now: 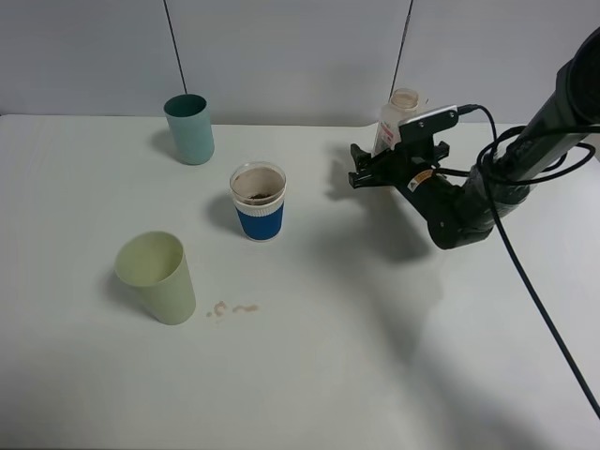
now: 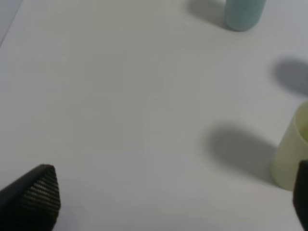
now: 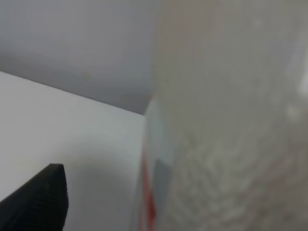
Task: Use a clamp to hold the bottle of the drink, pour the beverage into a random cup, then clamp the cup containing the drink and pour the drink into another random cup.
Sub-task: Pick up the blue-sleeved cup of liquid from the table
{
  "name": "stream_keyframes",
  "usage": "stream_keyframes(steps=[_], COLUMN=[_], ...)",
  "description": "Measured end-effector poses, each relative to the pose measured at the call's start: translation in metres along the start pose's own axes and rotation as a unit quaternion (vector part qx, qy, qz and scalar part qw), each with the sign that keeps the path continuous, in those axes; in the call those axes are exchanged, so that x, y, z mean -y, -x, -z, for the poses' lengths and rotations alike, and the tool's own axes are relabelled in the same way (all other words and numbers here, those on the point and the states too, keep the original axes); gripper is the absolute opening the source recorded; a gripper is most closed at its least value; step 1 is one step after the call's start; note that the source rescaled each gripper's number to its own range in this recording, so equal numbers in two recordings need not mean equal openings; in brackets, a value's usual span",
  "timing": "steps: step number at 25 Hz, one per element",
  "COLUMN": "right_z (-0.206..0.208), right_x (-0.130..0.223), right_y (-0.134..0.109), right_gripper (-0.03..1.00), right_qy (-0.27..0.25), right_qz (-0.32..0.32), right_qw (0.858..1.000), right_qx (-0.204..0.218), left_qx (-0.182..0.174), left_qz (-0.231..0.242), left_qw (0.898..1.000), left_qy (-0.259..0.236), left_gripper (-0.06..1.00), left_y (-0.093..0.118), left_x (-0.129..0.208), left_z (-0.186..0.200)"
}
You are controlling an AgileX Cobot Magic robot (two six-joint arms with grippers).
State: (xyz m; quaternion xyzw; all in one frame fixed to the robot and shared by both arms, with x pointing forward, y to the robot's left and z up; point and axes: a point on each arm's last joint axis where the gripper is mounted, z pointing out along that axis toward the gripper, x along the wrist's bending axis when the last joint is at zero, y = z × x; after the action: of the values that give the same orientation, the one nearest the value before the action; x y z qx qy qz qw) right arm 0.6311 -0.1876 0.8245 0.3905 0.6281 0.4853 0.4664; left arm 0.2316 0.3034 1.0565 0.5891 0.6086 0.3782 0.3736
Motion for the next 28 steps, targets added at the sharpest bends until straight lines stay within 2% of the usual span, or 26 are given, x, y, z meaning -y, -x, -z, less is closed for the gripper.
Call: stream_keyframes(steps=[6,13,19,28], right_z=[0.009,0.021,0.025,0.033], right_x=[-0.009,-0.033,-0.059,-0.109], right_y=[0.005,0.012,0.017,0.029], right_gripper=[0.64,0.66,0.74,0.75], right_qy=[-0.008,0.005,0.01,0.019], right_qz=[0.001,-0.002,-0.006,-0.017], right_qw=[1.0,1.0,1.0,0.999], right_qx=[0.014,0.023,0.023,0.028], left_qx=[0.0,0.0,0.0,0.0], left_qz=[0.0,0.0,0.0,0.0], left_qw=[1.0,1.0,1.0,1.0], left_qy=[0.0,0.0,0.0,0.0], left_gripper=[0.93,0.93,0.93,0.93], left_y=[0.0,0.0,0.0,0.0], left_x=[0.0,0.0,0.0,0.0], left_z=[0.0,0.0,0.0,0.0])
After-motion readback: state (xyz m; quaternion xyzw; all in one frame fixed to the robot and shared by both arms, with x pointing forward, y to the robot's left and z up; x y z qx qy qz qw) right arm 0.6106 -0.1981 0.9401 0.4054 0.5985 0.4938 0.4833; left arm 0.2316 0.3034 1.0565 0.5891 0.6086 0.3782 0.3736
